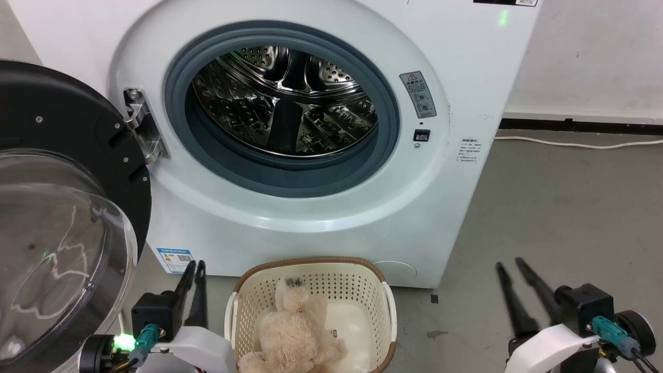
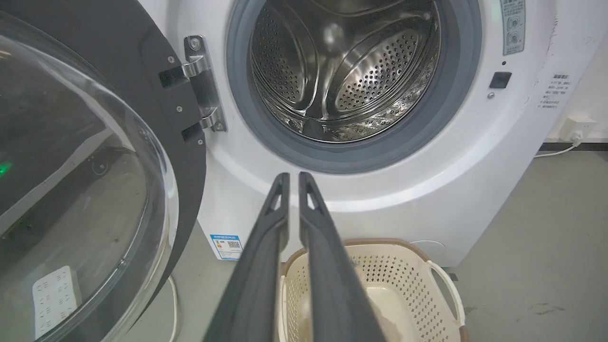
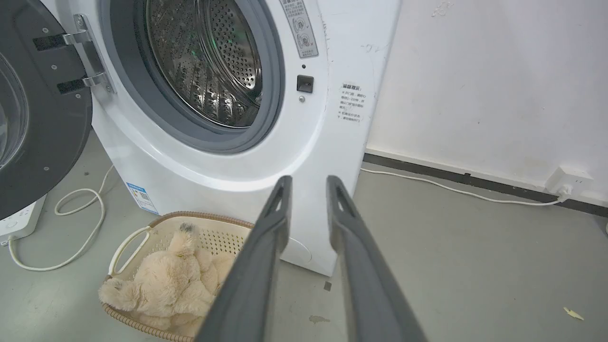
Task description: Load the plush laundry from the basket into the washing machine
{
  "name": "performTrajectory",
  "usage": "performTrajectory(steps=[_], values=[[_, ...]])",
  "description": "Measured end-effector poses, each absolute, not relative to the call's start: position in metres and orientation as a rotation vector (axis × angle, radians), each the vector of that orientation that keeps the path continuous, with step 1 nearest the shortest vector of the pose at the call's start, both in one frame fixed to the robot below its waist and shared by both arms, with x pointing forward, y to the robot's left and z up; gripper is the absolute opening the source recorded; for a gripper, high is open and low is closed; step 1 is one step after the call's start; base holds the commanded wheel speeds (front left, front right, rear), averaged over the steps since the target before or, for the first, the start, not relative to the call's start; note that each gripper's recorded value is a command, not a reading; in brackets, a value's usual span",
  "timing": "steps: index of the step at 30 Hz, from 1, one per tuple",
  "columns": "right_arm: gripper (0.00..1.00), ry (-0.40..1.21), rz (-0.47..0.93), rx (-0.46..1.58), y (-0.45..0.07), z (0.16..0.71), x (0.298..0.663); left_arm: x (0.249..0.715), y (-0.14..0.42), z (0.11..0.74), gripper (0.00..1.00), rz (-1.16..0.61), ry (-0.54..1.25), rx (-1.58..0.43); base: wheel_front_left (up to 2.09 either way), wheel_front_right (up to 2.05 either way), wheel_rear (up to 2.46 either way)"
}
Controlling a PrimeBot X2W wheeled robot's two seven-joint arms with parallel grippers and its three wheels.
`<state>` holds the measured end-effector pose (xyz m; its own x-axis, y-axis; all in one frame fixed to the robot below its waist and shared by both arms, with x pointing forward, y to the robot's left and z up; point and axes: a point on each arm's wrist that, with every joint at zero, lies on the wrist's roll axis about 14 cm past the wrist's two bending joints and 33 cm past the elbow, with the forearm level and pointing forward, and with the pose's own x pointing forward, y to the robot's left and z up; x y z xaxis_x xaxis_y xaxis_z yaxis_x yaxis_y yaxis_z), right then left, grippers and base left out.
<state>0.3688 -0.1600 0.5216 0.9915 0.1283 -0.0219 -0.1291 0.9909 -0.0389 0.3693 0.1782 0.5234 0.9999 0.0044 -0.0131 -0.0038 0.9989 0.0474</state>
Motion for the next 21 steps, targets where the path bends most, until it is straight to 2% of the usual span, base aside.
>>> performTrajectory(steps=[21], values=[[1.0, 0.008, 0.121, 0.03, -0.162, 0.518, 0.37, 0.374, 0.162, 0.514, 1.0, -0.04, 0.02, -0.009, 0.0, 0.0, 0.0]])
